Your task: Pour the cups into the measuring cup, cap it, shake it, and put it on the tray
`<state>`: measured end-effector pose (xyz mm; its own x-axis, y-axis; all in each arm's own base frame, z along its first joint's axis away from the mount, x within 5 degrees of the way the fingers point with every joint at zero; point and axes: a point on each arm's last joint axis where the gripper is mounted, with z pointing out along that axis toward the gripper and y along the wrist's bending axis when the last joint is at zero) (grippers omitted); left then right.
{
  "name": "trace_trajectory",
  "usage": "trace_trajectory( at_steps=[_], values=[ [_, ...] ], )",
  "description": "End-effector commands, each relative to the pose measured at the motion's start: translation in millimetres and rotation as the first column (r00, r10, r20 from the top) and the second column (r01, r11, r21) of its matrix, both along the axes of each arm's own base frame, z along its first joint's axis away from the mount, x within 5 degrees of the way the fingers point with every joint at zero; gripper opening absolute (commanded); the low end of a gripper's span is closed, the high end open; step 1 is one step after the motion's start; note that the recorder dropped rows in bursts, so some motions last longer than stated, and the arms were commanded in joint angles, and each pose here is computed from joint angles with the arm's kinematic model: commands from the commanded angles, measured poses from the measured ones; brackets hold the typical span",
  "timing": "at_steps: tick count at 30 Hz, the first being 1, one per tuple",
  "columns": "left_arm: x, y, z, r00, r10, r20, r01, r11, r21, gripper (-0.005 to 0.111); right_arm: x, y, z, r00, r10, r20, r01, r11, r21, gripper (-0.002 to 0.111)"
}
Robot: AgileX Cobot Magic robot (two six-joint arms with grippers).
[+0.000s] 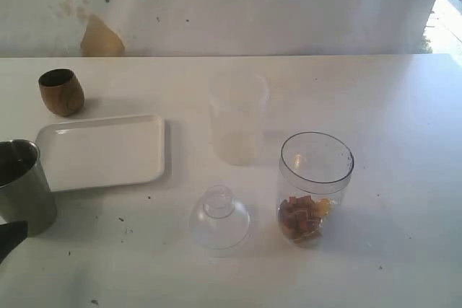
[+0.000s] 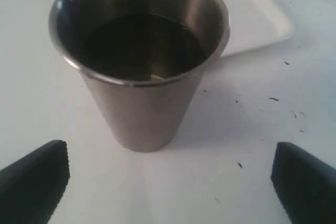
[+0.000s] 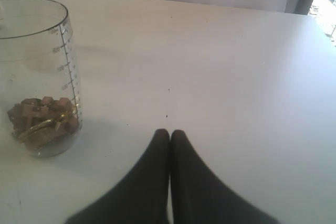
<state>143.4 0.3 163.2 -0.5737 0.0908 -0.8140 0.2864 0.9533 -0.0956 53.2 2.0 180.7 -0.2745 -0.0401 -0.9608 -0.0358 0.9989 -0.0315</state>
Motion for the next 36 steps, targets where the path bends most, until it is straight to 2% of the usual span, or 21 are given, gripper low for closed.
trace_trajectory(
  at_steps=[1, 12, 16, 26, 28, 33, 36],
  values=[
    [8.3, 4.0, 0.9, 1.000, 0.005, -0.008, -0.005, 1.000, 0.010, 0.105, 0.1, -0.1, 1.0, 1.000, -0.001, 0.016, 0.001, 1.000, 0.001, 0.000],
    [27.1, 8.7, -11.0, 0.995, -0.014, -0.101, 0.009, 0.999, -0.046, 0.105, 0.1, -0.1, 1.0, 1.000, -0.001, 0.016, 0.001, 1.000, 0.001, 0.000],
    [33.2, 7.7, -8.7, 0.995, -0.039, -0.087, 0.033, 0.997, -0.076, 0.105, 0.1, -0.1, 1.0, 1.000, -0.001, 0.016, 0.001, 1.000, 0.001, 0.000],
    [33.2, 8.0, -8.9, 0.995, -0.037, -0.089, 0.030, 0.997, -0.073, 0.105, 0.1, -0.1, 1.0, 1.000, -0.001, 0.016, 0.001, 1.000, 0.001, 0.000],
    [33.4, 5.2, -7.0, 0.996, -0.059, -0.071, 0.052, 0.994, -0.099, 0.105, 0.1, -0.1, 1.0, 1.000, -0.001, 0.016, 0.001, 1.000, 0.001, 0.000],
    [33.6, 8.3, -8.7, 0.995, -0.036, -0.088, 0.030, 0.997, -0.070, 0.105, 0.1, -0.1, 1.0, 1.000, -0.001, 0.016, 0.001, 1.000, 0.001, 0.000],
    [38.4, 10.4, -4.6, 0.991, -0.105, -0.084, 0.106, 0.994, 0.009, 0.105, 0.1, -0.1, 1.0, 1.000, -0.001, 0.016, 0.001, 1.000, 0.001, 0.000]
  ],
)
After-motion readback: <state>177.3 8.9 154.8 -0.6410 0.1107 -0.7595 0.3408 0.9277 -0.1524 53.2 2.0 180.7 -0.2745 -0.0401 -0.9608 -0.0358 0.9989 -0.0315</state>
